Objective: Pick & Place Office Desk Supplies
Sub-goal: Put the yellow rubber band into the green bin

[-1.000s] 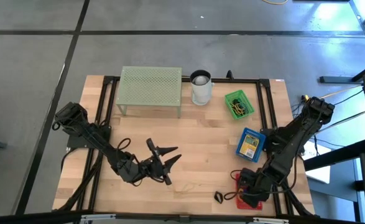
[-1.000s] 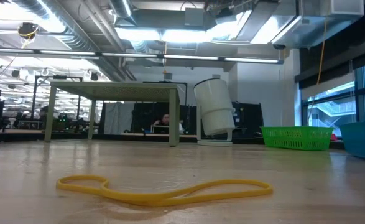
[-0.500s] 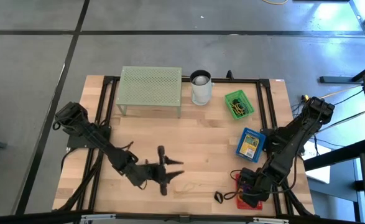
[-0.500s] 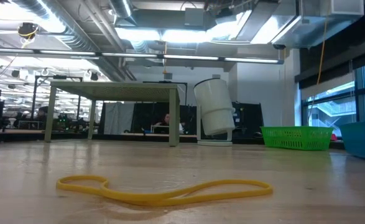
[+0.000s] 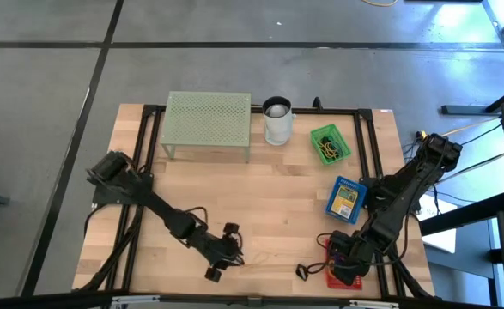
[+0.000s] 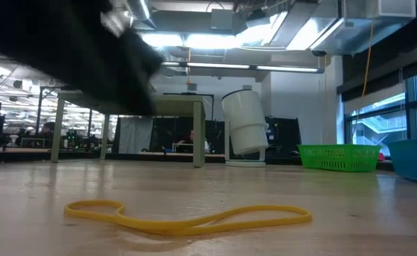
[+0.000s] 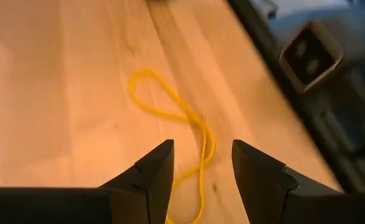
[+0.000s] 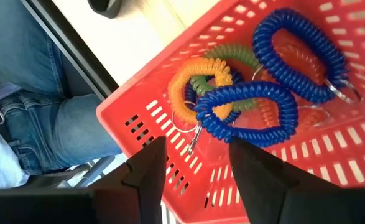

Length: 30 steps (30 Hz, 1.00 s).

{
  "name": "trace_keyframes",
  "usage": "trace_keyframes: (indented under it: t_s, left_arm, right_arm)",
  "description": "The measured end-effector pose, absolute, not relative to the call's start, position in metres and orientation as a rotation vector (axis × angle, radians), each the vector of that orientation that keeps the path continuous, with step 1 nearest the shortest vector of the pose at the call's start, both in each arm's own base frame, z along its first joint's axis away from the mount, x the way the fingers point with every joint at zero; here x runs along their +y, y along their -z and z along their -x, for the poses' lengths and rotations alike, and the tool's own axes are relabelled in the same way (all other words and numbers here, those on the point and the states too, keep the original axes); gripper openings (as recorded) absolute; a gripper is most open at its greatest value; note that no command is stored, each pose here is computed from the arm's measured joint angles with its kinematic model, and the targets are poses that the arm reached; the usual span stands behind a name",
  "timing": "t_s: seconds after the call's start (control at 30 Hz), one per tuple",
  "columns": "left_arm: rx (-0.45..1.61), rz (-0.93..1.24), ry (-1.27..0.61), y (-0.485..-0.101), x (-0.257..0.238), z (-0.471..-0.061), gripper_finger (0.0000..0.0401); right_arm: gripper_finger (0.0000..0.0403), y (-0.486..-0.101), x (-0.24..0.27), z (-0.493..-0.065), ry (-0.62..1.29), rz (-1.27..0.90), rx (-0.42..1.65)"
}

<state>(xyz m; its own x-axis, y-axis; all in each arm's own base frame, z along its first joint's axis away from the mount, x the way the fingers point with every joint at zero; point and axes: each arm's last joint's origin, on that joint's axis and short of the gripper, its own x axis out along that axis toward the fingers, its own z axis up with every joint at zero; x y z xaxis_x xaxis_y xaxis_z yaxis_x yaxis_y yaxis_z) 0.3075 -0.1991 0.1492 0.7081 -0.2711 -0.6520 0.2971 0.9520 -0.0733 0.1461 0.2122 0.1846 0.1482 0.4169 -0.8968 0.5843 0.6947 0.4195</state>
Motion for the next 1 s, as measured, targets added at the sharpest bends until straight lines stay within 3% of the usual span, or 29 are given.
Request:
trace_keyframes:
  t_s: [0.57,0.7,0.9,1.0]
  left_arm:
    - [0.845,-0.173,0.305,-0.092,-0.196,-0.317,0.0141]
    - [0.834,-0.185,0.298,-0.091,-0.195,-0.317,0.0107]
    - [0.801,-0.211,0.354,-0.091,-0.196,-0.319,0.0017]
    - [0.792,-0.211,0.359,-0.093,-0.196,-0.319,0.0006]
  right_arm:
    - [0.0175,-0.185,0.204,-0.158,0.122,-0.846,1.446]
    - [0.0175,-0.185,0.204,-0.157,0.114,-0.851,1.468]
    - [0.0175,-0.185,0.205,-0.156,0.084,-0.862,1.522]
    - [0.0175,-0.185,0.205,-0.156,0.079,-0.860,1.528]
